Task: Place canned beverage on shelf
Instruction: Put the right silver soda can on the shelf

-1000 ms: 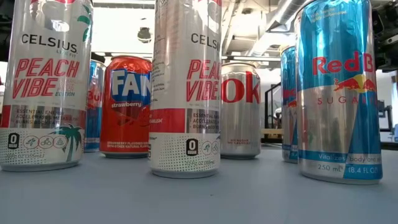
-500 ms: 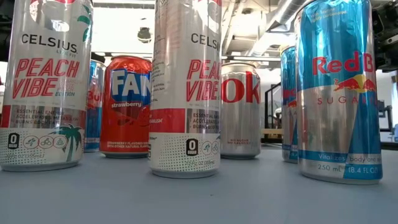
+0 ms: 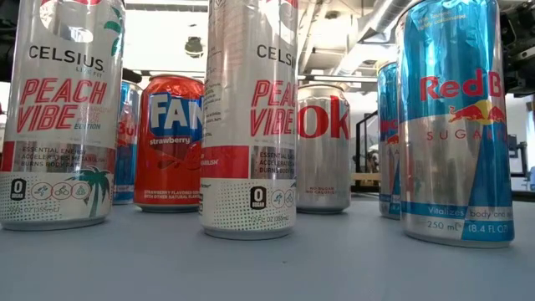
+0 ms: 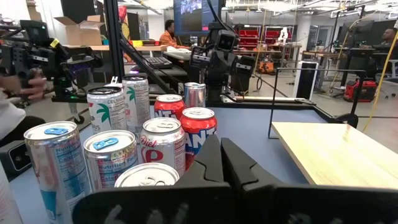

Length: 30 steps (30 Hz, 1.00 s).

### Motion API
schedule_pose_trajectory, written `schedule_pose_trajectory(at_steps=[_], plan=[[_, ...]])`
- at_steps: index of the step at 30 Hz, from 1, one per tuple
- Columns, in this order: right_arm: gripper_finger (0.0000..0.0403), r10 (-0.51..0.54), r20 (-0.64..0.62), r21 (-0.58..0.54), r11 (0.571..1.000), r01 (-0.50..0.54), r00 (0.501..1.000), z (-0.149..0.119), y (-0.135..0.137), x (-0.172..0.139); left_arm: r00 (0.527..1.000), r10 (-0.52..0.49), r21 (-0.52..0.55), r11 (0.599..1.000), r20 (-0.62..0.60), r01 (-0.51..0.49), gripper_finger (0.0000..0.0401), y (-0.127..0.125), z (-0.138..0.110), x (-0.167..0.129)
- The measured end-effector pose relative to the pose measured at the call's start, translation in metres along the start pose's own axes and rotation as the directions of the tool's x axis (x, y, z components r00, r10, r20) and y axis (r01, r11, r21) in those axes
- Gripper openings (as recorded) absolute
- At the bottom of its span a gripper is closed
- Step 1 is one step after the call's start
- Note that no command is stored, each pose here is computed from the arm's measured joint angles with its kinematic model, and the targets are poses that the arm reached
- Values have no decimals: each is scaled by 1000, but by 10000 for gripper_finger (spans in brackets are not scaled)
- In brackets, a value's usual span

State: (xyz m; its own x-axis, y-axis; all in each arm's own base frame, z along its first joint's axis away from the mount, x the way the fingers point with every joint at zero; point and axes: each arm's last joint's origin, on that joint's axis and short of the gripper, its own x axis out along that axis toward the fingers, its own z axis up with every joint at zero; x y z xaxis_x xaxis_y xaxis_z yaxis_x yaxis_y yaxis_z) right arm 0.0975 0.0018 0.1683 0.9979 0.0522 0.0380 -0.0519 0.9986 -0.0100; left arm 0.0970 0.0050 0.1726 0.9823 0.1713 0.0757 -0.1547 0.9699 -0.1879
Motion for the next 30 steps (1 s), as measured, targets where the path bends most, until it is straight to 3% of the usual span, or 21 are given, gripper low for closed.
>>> schedule_pose_trajectory(at_steps=[5,11,16,22,26,30], plan=[[0,-2,0,0,1000,2,1000,0,0,0,1000,-1,-7,1000,-12,1,0,0,-1,0],[0,-22,25,73,997,20,999,3,-1,0,1000,-12,-173,985,-24,8,0,0,-2,0],[0,-28,196,185,983,-9,980,19,-1,-2,997,74,-203,977,8,-71,0,2,0,0],[0,-28,376,170,985,-40,926,36,-1,-7,991,128,-305,946,26,-114,0,4,1,0],[0,-51,423,115,993,2,905,43,-2,-10,962,228,-348,923,150,-165,0,5,12,-2],[13,-105,350,111,991,70,931,52,-5,-11,919,303,-360,911,252,-201,4,6,22,-4]])
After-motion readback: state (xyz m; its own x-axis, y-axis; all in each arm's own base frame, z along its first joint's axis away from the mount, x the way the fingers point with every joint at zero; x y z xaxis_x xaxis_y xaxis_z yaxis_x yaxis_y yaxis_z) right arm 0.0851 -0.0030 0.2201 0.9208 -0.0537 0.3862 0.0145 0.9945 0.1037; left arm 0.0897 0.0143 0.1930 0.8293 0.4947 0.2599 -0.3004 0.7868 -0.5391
